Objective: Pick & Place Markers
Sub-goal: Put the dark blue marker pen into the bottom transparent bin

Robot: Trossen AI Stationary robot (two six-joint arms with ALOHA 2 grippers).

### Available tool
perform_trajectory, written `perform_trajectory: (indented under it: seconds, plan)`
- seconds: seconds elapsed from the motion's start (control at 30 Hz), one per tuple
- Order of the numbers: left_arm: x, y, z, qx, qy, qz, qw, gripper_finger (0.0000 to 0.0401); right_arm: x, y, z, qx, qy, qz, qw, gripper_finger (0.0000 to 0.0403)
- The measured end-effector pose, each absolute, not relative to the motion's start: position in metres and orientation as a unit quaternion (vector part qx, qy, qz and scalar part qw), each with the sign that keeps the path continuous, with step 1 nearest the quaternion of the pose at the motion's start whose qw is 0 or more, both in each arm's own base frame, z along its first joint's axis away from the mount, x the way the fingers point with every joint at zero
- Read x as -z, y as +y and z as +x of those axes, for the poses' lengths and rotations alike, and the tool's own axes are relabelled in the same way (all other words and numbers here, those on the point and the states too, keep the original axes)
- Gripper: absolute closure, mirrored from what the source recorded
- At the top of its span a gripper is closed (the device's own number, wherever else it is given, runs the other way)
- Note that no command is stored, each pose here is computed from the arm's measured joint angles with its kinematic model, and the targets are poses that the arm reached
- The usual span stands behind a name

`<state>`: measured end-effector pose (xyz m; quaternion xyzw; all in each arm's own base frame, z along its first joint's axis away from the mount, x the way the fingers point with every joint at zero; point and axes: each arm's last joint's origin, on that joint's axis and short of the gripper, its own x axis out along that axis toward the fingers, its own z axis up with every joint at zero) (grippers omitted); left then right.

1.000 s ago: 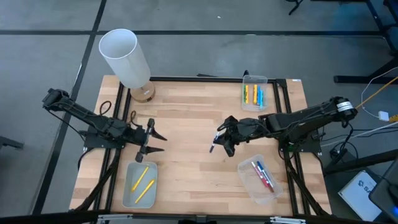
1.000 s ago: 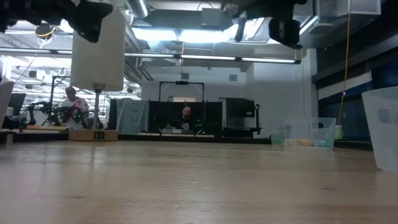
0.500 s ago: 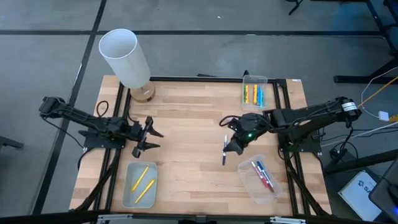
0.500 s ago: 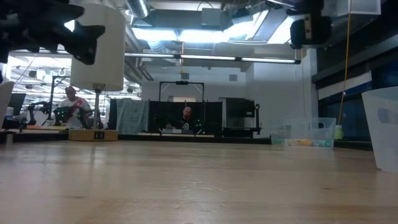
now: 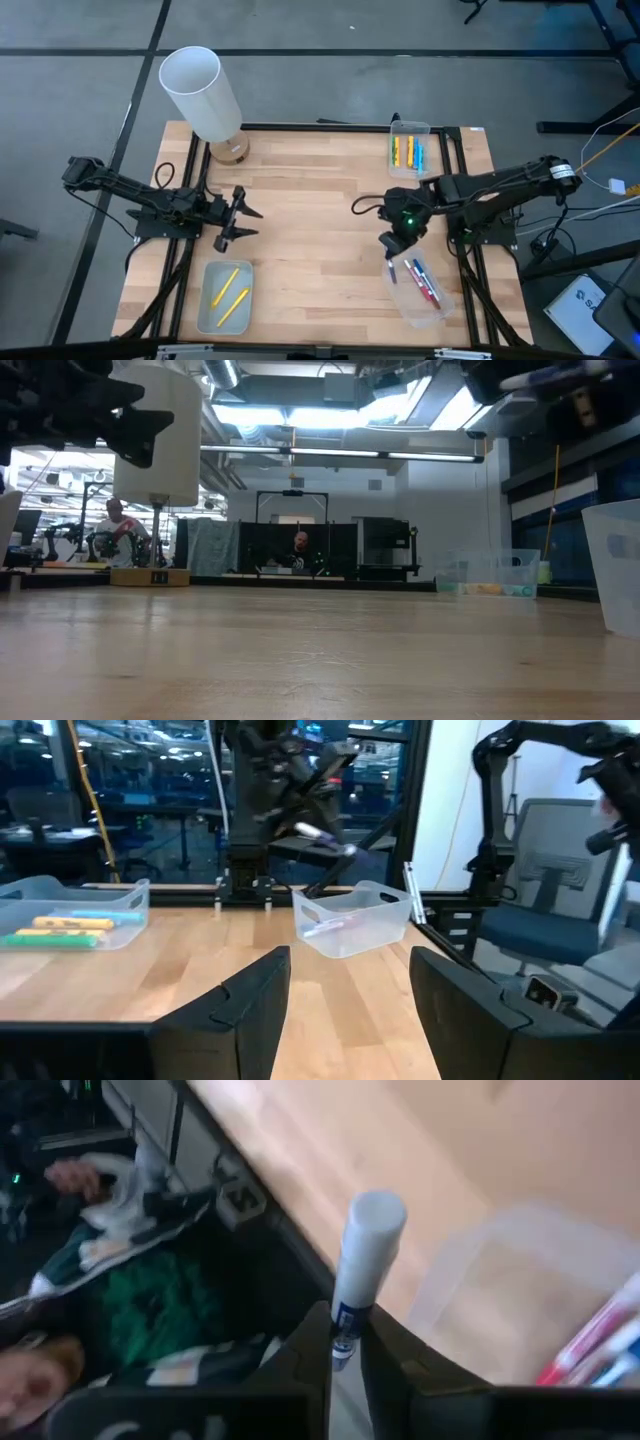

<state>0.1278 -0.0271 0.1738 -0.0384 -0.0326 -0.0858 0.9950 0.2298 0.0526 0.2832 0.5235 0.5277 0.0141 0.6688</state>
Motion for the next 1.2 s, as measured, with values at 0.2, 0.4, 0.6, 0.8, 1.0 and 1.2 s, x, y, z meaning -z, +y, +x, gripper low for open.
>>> perform_trajectory:
  seconds: [0.2, 0.4, 0.6, 0.8, 1.0, 1.2]
  plan:
    - [-0.172, -0.027, 0.128, 0.078, -0.025, -0.041, 0.996, 0.0198, -0.283, 0.062, 0.226, -0.019, 0.560, 0.562, 0.609, 0.0364]
    - [-0.172, -0.027, 0.128, 0.078, -0.024, -0.044, 0.996, 0.0198, -0.279, 0.067, 0.217, 0.016, 0.593, 0.558, 0.580, 0.0366]
    - [-0.172, -0.027, 0.128, 0.078, -0.024, -0.045, 0.996, 0.0198, -0.274, 0.075, 0.207, 0.070, 0.622, 0.553, 0.550, 0.0365]
    - [-0.172, -0.027, 0.128, 0.078, -0.024, -0.045, 0.996, 0.0198, -0.273, 0.084, 0.201, 0.084, 0.635, 0.539, 0.547, 0.0366]
    - [-0.172, -0.027, 0.128, 0.078, -0.024, -0.045, 0.996, 0.0198, -0.272, 0.090, 0.199, 0.090, 0.633, 0.523, 0.564, 0.0366]
    - [-0.172, -0.027, 0.128, 0.078, -0.024, -0.045, 0.996, 0.0198, -0.271, 0.095, 0.197, 0.103, 0.626, 0.510, 0.581, 0.0366]
